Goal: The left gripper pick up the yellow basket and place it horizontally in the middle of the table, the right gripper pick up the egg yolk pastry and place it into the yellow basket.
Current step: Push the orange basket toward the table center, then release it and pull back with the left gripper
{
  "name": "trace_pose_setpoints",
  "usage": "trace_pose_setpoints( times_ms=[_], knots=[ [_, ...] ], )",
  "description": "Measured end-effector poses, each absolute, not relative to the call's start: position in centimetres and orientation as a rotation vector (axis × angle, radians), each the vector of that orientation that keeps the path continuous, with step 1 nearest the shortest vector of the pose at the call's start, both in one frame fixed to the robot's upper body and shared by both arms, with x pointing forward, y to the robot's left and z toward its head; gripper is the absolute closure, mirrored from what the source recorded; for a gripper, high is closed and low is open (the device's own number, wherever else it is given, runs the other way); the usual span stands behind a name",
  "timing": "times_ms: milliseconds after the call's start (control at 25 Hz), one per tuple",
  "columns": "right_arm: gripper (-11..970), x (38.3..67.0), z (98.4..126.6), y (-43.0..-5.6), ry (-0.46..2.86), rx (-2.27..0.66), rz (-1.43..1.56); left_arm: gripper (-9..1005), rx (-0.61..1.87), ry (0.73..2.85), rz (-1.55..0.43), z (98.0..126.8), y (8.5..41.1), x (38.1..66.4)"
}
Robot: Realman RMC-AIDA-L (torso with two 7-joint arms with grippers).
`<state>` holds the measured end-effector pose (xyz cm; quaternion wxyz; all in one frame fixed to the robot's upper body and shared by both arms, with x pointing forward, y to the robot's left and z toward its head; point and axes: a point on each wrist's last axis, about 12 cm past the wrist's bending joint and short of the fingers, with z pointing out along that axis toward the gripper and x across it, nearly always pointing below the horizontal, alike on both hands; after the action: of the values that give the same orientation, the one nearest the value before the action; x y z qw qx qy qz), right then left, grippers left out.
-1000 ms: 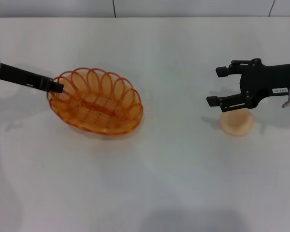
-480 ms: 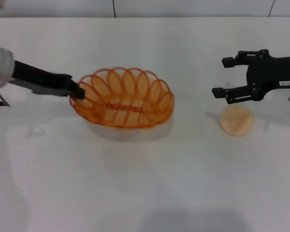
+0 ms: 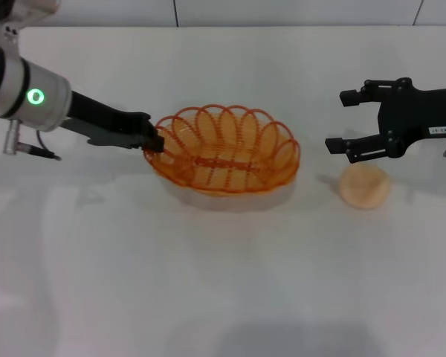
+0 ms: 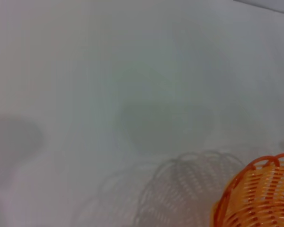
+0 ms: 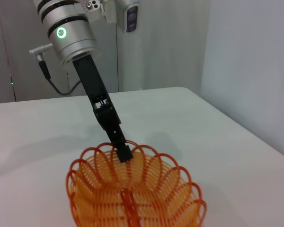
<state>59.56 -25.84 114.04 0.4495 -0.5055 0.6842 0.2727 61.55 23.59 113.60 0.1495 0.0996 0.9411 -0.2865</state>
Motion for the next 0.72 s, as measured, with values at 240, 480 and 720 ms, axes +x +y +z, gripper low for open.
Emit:
trace_pose_setpoints(
  times_ms=[240, 480, 720],
  knots=[
    [89, 59.5, 114.0, -25.9, 1.692, -1.248, 0.676, 909, 0.293, 2.712, -0.893, 113.1, 22.0, 61.6],
    [90, 59.3, 113.9, -26.0, 1.697, -1.24, 0.679, 876, 0.253, 2.722, -0.909, 112.2, 21.8, 61.5],
    [89, 59.2, 113.8, -26.0, 1.698, -1.238, 0.682, 843, 0.246, 2.722, -0.912, 112.1, 21.8, 61.4]
  ],
)
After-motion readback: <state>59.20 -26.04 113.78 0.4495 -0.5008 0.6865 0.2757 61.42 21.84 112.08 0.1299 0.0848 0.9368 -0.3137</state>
